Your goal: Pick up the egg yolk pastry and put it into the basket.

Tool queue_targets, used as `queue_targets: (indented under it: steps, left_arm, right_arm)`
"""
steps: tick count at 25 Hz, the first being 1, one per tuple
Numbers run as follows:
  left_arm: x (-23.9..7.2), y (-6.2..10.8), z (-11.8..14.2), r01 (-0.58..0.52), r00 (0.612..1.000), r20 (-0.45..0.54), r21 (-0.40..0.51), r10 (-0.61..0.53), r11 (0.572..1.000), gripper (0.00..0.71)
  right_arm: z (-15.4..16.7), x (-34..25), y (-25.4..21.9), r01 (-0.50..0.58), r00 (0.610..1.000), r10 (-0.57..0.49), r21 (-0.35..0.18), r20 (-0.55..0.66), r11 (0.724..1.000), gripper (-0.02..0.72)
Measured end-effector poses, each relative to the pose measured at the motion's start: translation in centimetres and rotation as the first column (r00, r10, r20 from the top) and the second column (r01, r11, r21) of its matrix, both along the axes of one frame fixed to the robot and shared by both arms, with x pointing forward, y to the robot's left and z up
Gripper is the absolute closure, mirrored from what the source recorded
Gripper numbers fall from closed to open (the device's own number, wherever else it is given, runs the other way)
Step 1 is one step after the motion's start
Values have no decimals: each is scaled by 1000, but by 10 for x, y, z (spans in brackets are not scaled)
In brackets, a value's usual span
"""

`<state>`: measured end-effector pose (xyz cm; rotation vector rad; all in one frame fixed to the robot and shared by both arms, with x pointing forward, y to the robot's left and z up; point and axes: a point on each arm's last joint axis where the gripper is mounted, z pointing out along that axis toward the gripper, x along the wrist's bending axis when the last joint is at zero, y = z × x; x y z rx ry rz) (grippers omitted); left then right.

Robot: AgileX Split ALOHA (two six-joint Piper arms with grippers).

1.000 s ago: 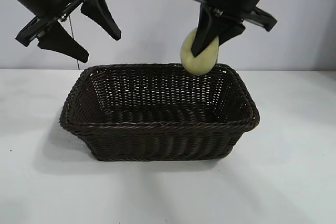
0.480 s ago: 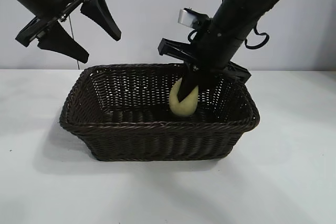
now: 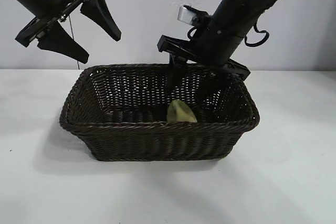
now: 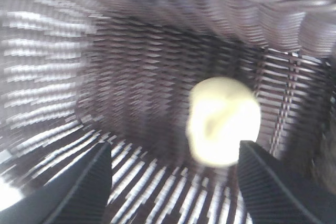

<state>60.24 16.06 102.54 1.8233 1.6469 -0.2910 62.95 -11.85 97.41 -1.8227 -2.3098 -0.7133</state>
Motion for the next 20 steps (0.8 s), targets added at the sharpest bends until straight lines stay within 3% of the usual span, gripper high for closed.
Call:
queue_targets:
  steps: [13,20]
  left_arm:
    - [0,0,0,1,1000,-2,-1,-1,1000,203]
    - [0,0,0,2,1000,-3,-1,-2,1000,203]
  right_arm:
    - [89,-3,-37,-16,998,15,17,62,1000,207]
    - [122,6,-59,32,992,-28,-31,123,999,207]
